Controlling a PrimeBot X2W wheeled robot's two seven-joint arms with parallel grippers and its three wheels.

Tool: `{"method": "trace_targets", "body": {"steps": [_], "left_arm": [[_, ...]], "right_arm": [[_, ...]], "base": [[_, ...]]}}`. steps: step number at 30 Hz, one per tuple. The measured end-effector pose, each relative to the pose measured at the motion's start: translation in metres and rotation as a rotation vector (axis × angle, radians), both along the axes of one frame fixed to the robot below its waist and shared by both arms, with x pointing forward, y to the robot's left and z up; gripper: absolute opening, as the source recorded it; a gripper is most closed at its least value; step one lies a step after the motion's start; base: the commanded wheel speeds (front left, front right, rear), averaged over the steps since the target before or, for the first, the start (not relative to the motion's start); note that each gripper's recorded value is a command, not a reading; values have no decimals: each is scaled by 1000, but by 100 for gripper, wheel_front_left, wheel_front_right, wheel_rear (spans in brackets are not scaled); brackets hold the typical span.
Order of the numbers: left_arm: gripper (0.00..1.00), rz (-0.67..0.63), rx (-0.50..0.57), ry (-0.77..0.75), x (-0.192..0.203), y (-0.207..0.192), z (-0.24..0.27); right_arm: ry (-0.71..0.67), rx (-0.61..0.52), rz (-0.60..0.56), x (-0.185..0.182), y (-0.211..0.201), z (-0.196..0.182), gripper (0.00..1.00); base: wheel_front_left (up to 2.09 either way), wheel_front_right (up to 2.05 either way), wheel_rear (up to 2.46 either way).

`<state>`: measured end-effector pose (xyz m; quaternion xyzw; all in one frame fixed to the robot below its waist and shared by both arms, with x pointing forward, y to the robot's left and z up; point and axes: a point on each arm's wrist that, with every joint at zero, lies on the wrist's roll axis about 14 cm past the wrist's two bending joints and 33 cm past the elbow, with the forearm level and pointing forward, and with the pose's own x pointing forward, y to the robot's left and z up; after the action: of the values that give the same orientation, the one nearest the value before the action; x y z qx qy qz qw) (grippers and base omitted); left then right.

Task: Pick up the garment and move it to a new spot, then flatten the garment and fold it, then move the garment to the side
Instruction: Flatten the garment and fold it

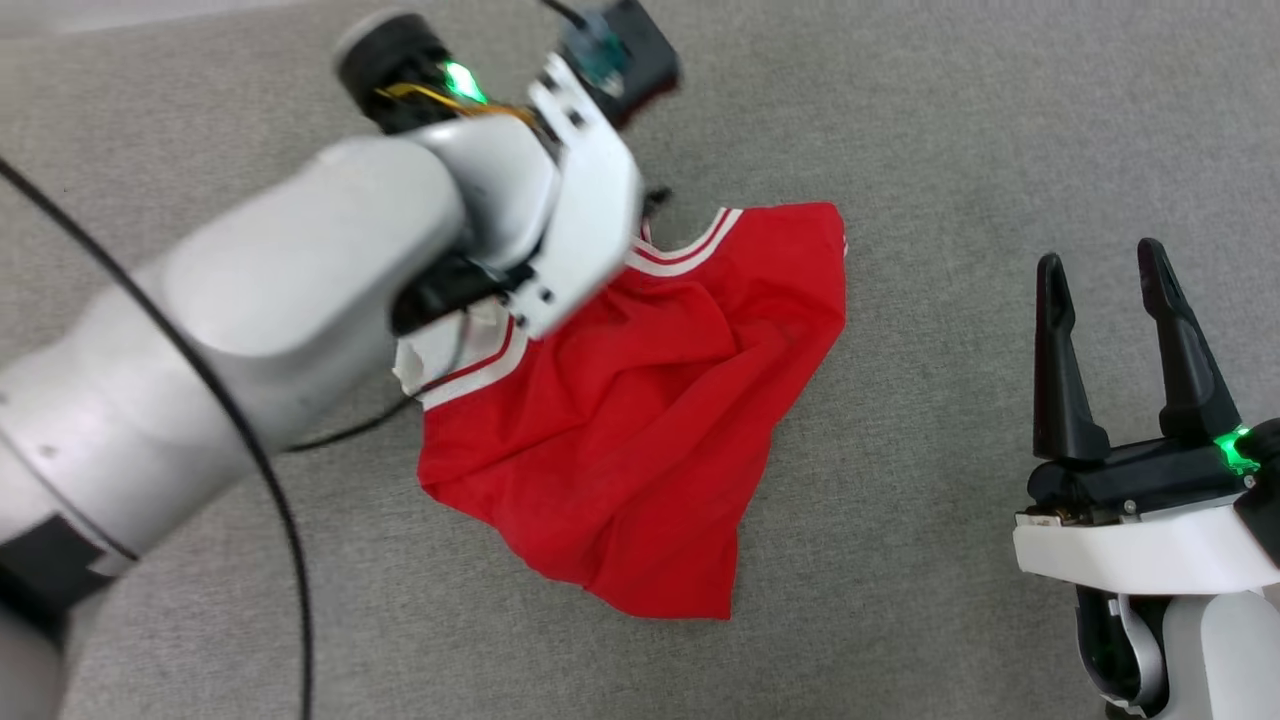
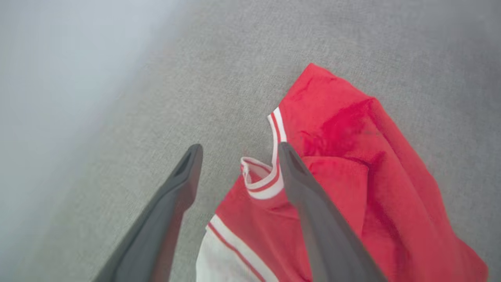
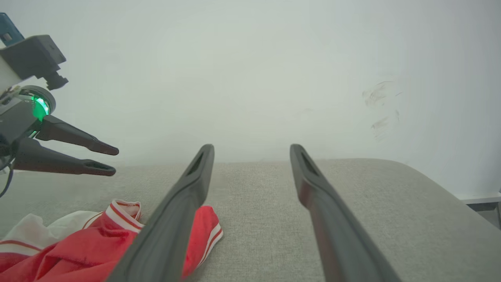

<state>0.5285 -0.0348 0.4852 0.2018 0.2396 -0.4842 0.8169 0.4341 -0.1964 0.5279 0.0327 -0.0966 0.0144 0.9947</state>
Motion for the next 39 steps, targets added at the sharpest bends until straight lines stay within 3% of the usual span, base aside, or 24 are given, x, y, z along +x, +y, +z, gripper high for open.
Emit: {"method": "trace_targets", "body": {"steps": [5, 13, 16, 23, 29, 30, 31, 39], "left_arm": [[100, 124, 108, 12, 22, 51, 9], [100, 277, 251, 221, 24, 108, -27], [100, 288, 271, 287, 19, 112, -45], [100, 217, 430, 397, -13, 113, -98], [100, 177, 484, 403, -21, 110, -112], [42, 174, 486, 400, -21, 110, -112], [0, 172, 483, 399, -21, 109, -113], [0, 157, 431, 339, -27, 105, -99]], "right_arm": [[-16, 5, 14, -1, 5, 6, 100], [-10, 2, 10, -1, 4, 3, 100], [1, -1, 6, 1, 2, -1, 100], [22, -5, -2, 4, -1, -9, 100], [34, -10, -11, 5, -4, -14, 100], [33, -10, -11, 6, -4, -14, 100], [33, -10, -11, 6, -4, -13, 100], [16, -11, -2, 6, -1, -8, 100]], "base": [[0, 0, 0], [0, 0, 0], [0, 0, 0], [0, 0, 0], [0, 0, 0], [0, 0, 0], [0, 0, 0], [0, 0, 0]]}}
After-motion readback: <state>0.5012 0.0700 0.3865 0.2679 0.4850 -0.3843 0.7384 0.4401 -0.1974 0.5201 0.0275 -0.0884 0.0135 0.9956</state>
